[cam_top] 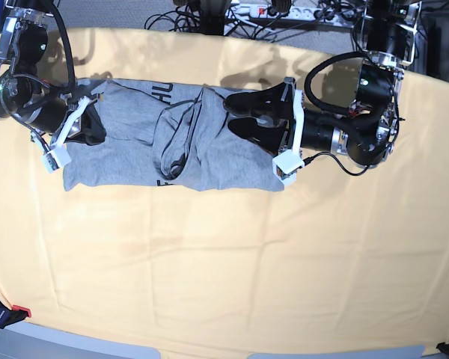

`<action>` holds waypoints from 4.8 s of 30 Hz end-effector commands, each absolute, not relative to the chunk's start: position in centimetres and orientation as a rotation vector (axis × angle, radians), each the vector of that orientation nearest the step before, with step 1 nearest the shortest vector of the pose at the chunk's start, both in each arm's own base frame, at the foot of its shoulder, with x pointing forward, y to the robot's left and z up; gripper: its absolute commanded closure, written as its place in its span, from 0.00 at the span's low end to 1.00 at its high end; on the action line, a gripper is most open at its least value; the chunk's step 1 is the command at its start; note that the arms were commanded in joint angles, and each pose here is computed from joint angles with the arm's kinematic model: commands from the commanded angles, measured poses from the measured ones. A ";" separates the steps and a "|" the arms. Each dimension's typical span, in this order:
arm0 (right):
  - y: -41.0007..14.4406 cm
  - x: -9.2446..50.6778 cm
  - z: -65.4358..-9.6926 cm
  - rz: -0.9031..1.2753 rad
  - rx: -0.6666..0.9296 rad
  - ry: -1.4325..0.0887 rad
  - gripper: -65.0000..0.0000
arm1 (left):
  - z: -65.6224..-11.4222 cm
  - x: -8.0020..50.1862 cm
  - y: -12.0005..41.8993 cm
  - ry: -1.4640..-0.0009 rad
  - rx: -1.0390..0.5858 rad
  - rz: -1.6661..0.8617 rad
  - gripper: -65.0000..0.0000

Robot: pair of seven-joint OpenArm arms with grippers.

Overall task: Layout the t-shirt on the table in an organized manner, then fold the t-shirt properly
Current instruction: 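Press the folded bundle flat with both grippers, then release, then grasp the strip end at the right gripper and lift it, then fold the lifted end over the bundle with the right gripper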

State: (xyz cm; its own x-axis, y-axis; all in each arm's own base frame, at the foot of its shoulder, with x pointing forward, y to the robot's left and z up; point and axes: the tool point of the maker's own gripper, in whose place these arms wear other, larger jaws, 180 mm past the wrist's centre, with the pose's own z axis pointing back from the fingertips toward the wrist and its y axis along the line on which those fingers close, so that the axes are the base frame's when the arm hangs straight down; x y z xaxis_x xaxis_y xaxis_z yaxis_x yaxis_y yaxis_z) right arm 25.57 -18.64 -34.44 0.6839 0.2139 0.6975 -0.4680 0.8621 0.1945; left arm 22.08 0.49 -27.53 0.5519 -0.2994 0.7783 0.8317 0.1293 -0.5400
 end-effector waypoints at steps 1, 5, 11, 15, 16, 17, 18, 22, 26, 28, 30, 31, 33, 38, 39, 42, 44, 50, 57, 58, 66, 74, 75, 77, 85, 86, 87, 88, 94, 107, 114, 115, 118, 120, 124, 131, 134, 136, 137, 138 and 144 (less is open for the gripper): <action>-18.8 26.3 -33.2 0.407 0.370 -0.766 1.00 | -25.6 22.6 0.3 -0.625 -1.188 -0.915 0.49; -18.8 26.3 -33.2 0.407 0.371 -0.766 1.00 | -25.7 22.5 0.2 -0.638 -1.134 -0.957 0.49; -18.8 26.3 -33.2 0.407 0.371 -0.767 1.00 | -29.4 23.9 2.0 -0.589 -0.876 -0.995 0.49; -18.8 26.3 -33.2 0.407 0.371 -0.767 1.00 | -30.6 24.3 2.6 -0.571 -0.795 -1.008 0.49; -18.8 26.3 -33.2 0.406 0.371 -0.767 1.00 | -30.8 24.2 2.6 -0.564 -0.787 -1.014 0.49; -18.8 26.3 -33.2 0.407 0.371 -0.767 1.00 | -31.1 24.0 2.4 -0.555 -0.779 -1.024 0.49; -18.8 26.3 -33.2 0.407 0.371 -0.767 1.00 | -31.4 23.9 2.2 -0.546 -0.770 -1.035 0.49; -18.8 26.3 -33.2 0.406 0.371 -0.768 1.00 | -32.9 22.8 1.1 -0.508 -0.739 -1.096 0.50; -18.8 26.3 -33.2 0.407 0.371 -0.767 1.00 | -33.4 22.1 0.1 -0.499 -0.737 -1.131 0.79; -18.8 26.3 -33.2 0.407 0.371 -0.767 1.00 | -33.0 22.0 -0.2 -0.505 -0.767 -1.128 0.99; -18.8 26.3 -33.2 0.407 0.371 -0.767 1.00 | -32.2 21.8 -0.7 -0.519 -0.821 -1.119 1.00; -18.8 26.3 -33.2 0.407 0.371 -0.767 1.00 | -31.8 21.7 -1.0 -0.524 -0.847 -1.115 1.00; -18.8 26.3 -33.2 0.407 0.371 -0.766 1.00 | -31.2 21.6 -1.3 -0.531 -0.885 -1.109 1.00; -18.8 26.4 -33.2 0.406 0.372 -0.771 1.00 | -31.4 21.1 -1.4 -0.519 -0.901 -1.099 0.96; -18.8 26.4 -33.1 0.406 0.372 -0.772 1.00 | -31.5 20.9 -1.4 -0.514 -0.903 -1.096 0.92; -18.8 26.7 -32.9 0.408 0.370 -0.779 1.00 | -32.4 20.5 -1.0 -0.491 -0.875 -1.097 0.66; -18.7 27.2 -32.4 0.411 0.375 -0.800 0.78 | -33.3 20.4 -0.6 -0.475 -0.830 -1.101 0.42; -19.2 29.4 -29.6 0.413 0.364 -0.887 0.46 | -33.9 21.0 0.5 -0.470 -0.769 -1.110 0.24; -25.6 29.1 -28.1 0.224 0.244 -0.923 0.46 | -30.2 25.1 2.5 -0.631 -0.792 -0.985 0.24; -26.8 28.6 -28.2 0.181 0.225 -0.920 0.45 | -29.5 25.8 3.2 -0.663 -0.795 -0.955 0.24; -30.5 24.5 -31.5 -0.010 0.197 -0.817 0.37 | -25.5 30.6 10.1 -0.880 -0.674 -0.741 0.24; -29.4 23.8 -34.5 -0.093 0.391 -0.776 0.37 | -23.0 32.3 17.1 -0.967 -0.554 -0.551 0.24; -29.1 23.5 -34.8 -0.094 0.416 -0.763 0.37 | -22.9 32.2 17.5 -0.968 -0.544 -0.549 0.24; -28.3 23.2 -35.2 -0.081 0.468 -0.746 0.37 | -22.9 32.1 18.2 -0.957 -0.523 -0.552 0.24; -21.9 22.9 -36.8 0.023 0.638 -0.686 0.37 | -23.9 31.4 18.6 -0.921 -0.513 -0.549 0.24; -21.0 22.9 -37.0 0.038 0.653 -0.674 0.37 | -23.9 31.4 18.6 -0.920 -0.512 -0.549 0.24; -20.2 23.0 -37.2 0.053 0.667 -0.664 0.37 | -23.9 31.3 18.7 -0.920 -0.511 -0.549 0.24; -19.8 23.1 -37.4 0.066 0.665 -0.654 0.37 | -23.9 31.4 18.6 -0.920 -0.512 -0.549 0.24; -20.7 24.0 -37.7 0.072 0.593 -0.665 0.42 | -24.0 31.3 18.7 -0.914 -0.510 -0.550 0.24; -26.7 24.8 -33.6 0.026 0.388 -0.791 1.00 | -24.0 31.3 18.7 -0.915 -0.510 -0.550 0.24; -27.0 24.0 -27.8 0.162 0.192 -0.902 1.00 | -23.9 31.3 18.6 -0.919 -0.511 -0.549 0.24; -26.5 23.7 -26.9 0.194 0.167 -0.914 1.00 | -23.9 31.4 18.6 -0.922 -0.512 -0.549 0.24; -24.5 22.8 -24.0 0.303 0.101 -0.967 1.00 | -23.9 31.4 18.6 -0.922 -0.513 -0.549 0.24; -22.1 22.3 -21.8 0.380 0.109 -1.028 1.00 | -23.9 31.4 18.6 -0.921 -0.512 -0.549 0.24; -18.6 21.2 -20.6 0.401 0.259 -1.095 1.00 | -23.9 31.4 18.6 -0.921 -0.512 -0.549 0.24; -11.0 20.7 -20.1 0.485 0.582 -1.121 1.00 | -23.7 31.4 18.6 -0.927 -0.515 -0.549 0.24; -7.1 20.7 -19.8 0.593 0.692 -1.111 1.00 | -23.7 31.4 18.6 -0.929 -0.516 -0.549 0.24; -4.8 20.9 -19.5 0.670 0.734 -1.106 1.00 | -23.8 31.4 18.6 -0.928 -0.516 -0.549 0.24; -3.8 20.9 -19.4 0.707 0.749 -1.101 1.00 | -23.9 31.3 18.6 -0.923 -0.516 -0.548 0.24; -2.9 20.9 -19.4 0.739 0.757 -1.096 1.00 | -24.1 31.1 18.6 -0.917 -0.518 -0.546 0.24; 1.2 22.3 -18.6 0.880 0.700 -1.164 1.00 | -24.8 30.6 18.7 -0.894 -0.519 -0.539 0.24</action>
